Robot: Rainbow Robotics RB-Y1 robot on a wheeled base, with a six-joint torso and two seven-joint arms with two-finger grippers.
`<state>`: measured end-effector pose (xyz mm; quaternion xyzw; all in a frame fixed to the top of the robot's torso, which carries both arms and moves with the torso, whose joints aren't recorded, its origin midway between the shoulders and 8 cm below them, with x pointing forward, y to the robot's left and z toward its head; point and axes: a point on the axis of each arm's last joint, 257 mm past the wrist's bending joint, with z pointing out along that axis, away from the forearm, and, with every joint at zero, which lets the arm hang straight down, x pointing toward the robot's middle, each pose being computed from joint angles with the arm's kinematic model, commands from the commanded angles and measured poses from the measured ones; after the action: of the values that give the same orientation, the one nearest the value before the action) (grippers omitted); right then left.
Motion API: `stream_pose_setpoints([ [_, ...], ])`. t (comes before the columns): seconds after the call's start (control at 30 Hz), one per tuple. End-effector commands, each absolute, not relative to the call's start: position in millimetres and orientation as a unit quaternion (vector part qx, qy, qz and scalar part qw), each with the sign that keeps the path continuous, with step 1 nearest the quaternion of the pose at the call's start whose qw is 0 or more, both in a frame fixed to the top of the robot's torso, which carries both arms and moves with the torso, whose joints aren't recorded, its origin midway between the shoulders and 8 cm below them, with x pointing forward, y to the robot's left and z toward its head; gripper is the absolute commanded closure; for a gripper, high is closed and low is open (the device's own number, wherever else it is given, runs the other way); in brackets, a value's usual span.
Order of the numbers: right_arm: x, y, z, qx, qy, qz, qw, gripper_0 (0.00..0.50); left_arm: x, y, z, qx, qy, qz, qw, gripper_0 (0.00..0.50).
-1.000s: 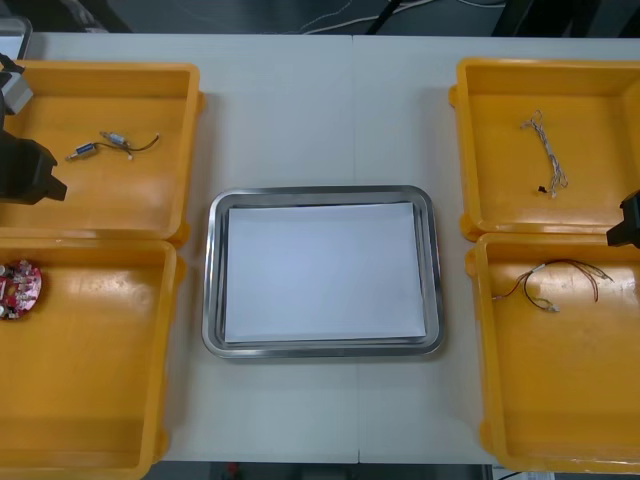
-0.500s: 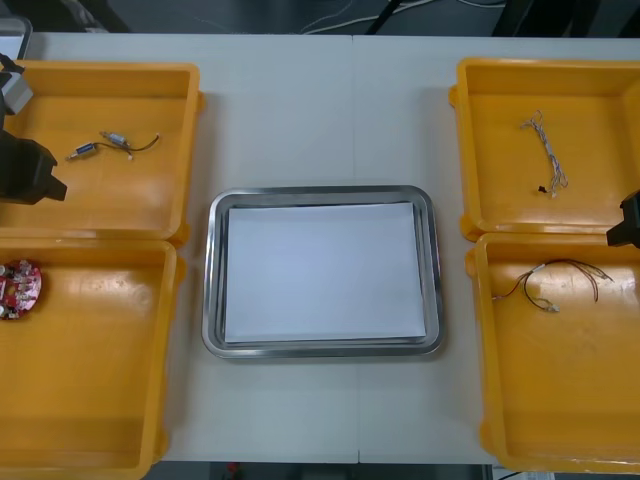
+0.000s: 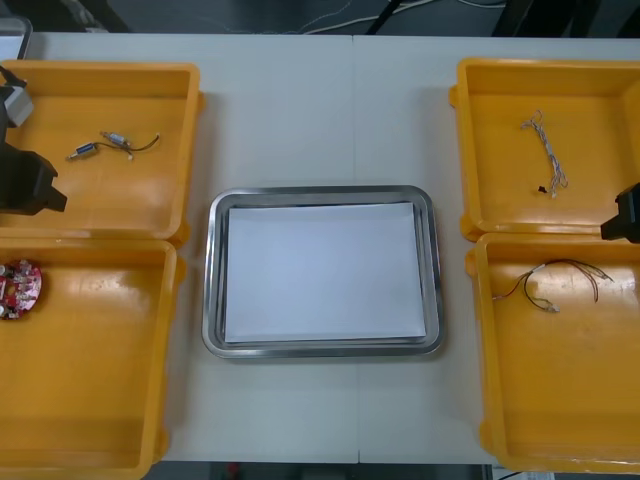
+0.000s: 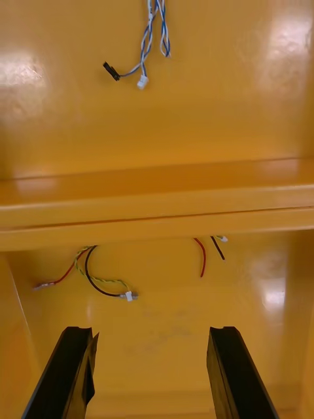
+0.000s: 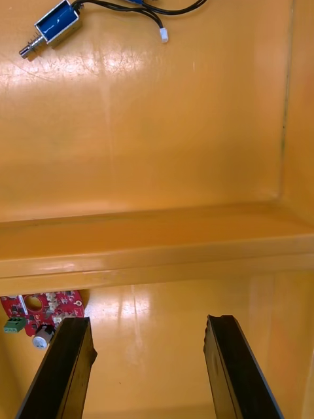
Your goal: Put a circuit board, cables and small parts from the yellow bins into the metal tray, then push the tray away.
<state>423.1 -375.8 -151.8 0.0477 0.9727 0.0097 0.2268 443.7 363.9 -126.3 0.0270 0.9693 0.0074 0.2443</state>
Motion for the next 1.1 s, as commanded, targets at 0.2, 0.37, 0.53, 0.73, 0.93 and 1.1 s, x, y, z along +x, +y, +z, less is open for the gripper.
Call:
stream_pose_setpoints([
  [0.2,442.9,-351.5,-162.8,-0.035,0.967,-0.026,0.252,0.0,426.0,400.8,-124.1,0.038,0.972,0.026,0.232,0.0],
  [0.37,443.4,-344.4,-183.6,-0.061,0.966,-0.034,0.249,0.0,409.0,421.0,-132.6,0.03,0.974,0.032,0.22,0.0],
  [0.53,437.3,-342.1,-199.0,-0.091,0.966,-0.036,0.24,0.0,384.5,446.2,-144.1,0.018,0.978,0.05,0.203,0.0],
  [0.73,430.6,-349.4,-211.8,-0.146,0.961,-0.054,0.23,0.0,365.5,469.5,-156.4,-0.006,0.979,0.064,0.194,0.0],
  [0.93,428.0,-353.6,-221.5,-0.183,0.954,-0.065,0.23,0.0,360.6,482.4,-169.6,-0.016,0.975,0.072,0.212,0.0],
  [1.1,424.1,-356.6,-235.4,-0.214,0.946,-0.068,0.234,0.0,362.0,492.6,-178.2,-0.023,0.97,0.083,0.227,0.0],
])
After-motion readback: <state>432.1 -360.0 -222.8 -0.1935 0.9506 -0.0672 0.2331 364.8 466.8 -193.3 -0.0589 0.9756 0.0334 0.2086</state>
